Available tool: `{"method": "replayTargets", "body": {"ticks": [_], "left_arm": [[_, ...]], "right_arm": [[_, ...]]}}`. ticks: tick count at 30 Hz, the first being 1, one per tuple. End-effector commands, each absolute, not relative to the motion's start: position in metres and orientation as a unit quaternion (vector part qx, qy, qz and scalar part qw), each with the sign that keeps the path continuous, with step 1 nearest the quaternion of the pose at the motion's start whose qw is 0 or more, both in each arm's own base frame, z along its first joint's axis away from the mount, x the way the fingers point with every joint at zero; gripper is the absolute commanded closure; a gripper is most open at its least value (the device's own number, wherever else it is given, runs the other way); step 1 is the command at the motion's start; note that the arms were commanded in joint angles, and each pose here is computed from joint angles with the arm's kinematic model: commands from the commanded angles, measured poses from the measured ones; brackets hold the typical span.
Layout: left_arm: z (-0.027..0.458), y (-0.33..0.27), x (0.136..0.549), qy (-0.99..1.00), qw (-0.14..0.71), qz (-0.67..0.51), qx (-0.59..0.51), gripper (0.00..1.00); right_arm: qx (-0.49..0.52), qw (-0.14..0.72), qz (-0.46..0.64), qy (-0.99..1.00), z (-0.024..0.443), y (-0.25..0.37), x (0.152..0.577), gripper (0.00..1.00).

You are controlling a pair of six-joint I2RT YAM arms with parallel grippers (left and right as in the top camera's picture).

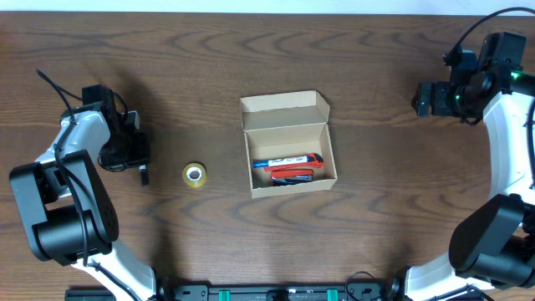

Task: Pack container
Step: 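Lower the left gripper over the white marker and close on it, then carry the white marker into the box and release it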

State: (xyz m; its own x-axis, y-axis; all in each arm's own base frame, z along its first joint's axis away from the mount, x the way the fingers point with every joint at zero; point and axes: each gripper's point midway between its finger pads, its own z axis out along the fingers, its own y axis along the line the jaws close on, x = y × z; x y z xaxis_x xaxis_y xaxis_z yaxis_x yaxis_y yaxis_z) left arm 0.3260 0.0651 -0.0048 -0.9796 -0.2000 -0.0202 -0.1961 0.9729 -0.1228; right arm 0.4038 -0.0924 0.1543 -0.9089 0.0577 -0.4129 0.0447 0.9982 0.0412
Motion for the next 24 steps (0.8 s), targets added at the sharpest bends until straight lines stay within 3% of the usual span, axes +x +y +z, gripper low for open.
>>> {"method": "replayTargets", "body": {"ticks": [1,6,12,18,24], "left_arm": [[-0.019,0.04,0.314,0.983,-0.025,-0.13,-0.127,0.94],[0.009,0.017,0.338,0.972,-0.001,-0.203,-0.121,0.94],[0.052,-0.004,0.358,0.986,0.028,-0.165,-0.013,0.94],[0.108,-0.069,0.381,0.968,0.104,-0.146,0.175,0.94],[0.126,-0.126,0.375,0.935,0.123,-0.071,0.326,0.94]], "right_arm": [[0.036,0.208,0.014,0.977,0.152,-0.096,0.402,0.01],[0.036,0.207,0.014,0.978,0.152,-0.096,0.401,0.01],[0.036,0.202,0.015,0.979,0.151,-0.095,0.399,0.01],[0.037,0.201,0.016,0.979,0.151,-0.095,0.398,0.01],[0.037,0.199,0.016,0.979,0.151,-0.095,0.398,0.01]]}}
